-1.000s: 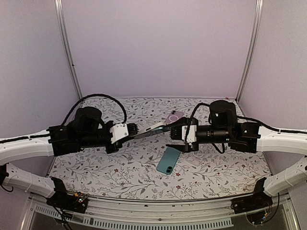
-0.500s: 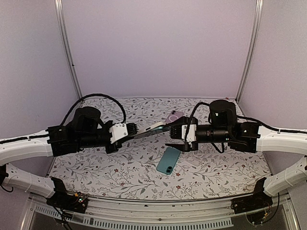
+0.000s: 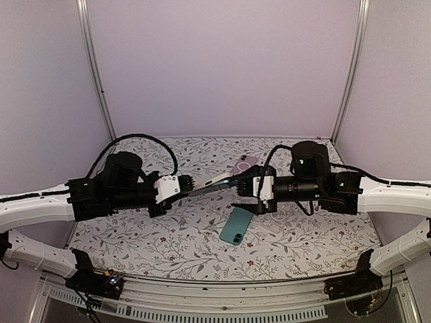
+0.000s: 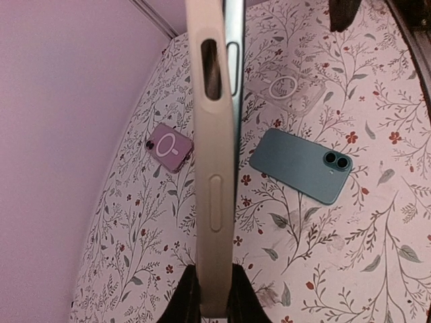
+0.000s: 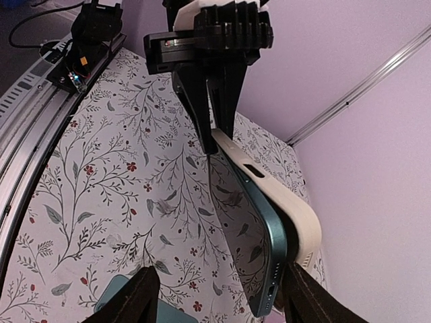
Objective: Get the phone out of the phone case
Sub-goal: Pass from the left arm to the right
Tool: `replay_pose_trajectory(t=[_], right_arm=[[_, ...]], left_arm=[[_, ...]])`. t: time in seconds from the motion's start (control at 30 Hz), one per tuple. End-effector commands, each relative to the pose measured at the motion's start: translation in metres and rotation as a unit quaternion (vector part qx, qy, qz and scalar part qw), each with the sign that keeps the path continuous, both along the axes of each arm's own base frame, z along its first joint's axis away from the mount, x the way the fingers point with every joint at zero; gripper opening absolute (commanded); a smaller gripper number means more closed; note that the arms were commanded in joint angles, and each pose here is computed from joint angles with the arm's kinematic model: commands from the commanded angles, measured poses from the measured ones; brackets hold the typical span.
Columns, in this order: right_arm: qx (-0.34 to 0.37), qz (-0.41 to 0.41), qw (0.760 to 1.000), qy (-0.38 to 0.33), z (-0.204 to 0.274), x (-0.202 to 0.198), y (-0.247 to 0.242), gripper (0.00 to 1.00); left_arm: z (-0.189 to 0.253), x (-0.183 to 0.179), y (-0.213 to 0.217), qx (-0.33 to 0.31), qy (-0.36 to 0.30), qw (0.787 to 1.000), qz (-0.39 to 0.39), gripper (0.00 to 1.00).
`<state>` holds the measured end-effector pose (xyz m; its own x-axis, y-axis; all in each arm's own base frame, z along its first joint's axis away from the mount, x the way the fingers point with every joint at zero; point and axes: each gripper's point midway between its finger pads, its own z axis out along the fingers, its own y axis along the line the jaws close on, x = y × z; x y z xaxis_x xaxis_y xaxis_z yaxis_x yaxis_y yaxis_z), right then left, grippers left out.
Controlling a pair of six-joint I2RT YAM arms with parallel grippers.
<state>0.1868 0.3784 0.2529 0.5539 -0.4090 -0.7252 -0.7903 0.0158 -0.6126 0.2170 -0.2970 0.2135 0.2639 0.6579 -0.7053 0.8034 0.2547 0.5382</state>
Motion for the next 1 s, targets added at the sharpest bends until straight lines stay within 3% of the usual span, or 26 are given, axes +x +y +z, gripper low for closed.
replay_pose_trajectory(t=[0.0, 0.2, 0.5, 0.97], right_arm=[[0.019, 0.013, 1.000, 0.001, 0.016, -0.003, 0.009, 0.65], [0.013, 0.039, 0.999, 0.019, 0.011, -0.015, 0.010, 0.62], [0.002, 0.044, 0.999, 0.031, 0.006, -0.015, 0.015, 0.49], [-0.002, 0.040, 0.998, 0.044, 0.002, -0.010, 0.024, 0.36]], left_arm=[[0.033, -0.003, -0.011, -0.054, -0.034, 0.998, -0.010, 0.00], [0.030, -0.002, -0.011, -0.049, -0.034, 0.998, -0.007, 0.00], [0.029, -0.003, -0.012, -0.047, -0.038, 0.998, -0.006, 0.00], [0.031, -0.002, -0.010, -0.042, -0.063, 0.997, 0.007, 0.00]])
